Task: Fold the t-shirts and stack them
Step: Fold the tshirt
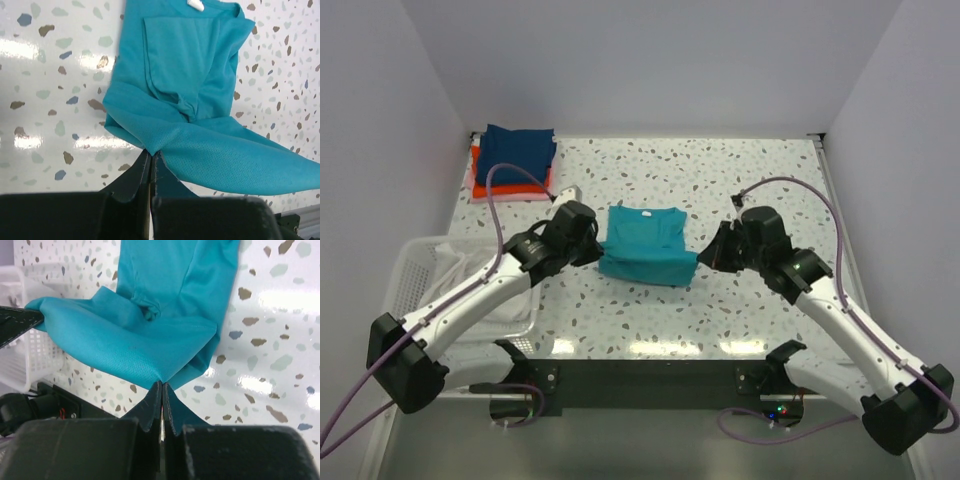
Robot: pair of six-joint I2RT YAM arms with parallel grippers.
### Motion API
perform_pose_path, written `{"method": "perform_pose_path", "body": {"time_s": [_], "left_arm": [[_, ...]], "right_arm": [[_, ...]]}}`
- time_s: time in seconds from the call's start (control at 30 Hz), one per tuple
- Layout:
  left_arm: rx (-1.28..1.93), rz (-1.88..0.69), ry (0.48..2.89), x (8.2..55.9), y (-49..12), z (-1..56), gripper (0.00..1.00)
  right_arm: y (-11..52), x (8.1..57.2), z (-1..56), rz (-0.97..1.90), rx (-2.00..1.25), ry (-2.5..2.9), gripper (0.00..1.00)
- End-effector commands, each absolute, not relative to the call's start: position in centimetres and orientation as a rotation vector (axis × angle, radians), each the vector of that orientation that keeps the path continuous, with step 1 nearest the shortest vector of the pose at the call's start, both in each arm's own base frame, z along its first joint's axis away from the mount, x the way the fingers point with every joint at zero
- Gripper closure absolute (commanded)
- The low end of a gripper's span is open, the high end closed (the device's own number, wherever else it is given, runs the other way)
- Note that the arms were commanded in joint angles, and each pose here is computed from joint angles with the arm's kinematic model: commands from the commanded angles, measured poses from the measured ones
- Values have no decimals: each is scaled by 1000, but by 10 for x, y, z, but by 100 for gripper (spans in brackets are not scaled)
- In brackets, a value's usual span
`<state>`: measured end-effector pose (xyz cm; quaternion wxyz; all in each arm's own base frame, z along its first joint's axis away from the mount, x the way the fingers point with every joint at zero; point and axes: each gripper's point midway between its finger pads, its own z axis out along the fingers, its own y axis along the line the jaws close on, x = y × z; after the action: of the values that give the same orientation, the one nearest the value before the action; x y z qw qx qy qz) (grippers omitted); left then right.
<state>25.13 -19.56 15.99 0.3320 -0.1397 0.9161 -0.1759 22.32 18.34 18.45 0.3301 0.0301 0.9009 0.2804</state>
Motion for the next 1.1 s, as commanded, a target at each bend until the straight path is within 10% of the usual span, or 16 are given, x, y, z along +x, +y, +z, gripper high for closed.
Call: {"method": "perform_pose_path", "body": {"time_s": [0.0, 1.07], "left_arm": [[-296, -495, 2305, 282, -204, 190, 100], [-279, -493, 2388, 440, -213, 161, 100]], "right_arm": [[187, 253, 220, 775, 37, 2228, 100], [174, 415, 193, 901, 203, 2258, 100]]}}
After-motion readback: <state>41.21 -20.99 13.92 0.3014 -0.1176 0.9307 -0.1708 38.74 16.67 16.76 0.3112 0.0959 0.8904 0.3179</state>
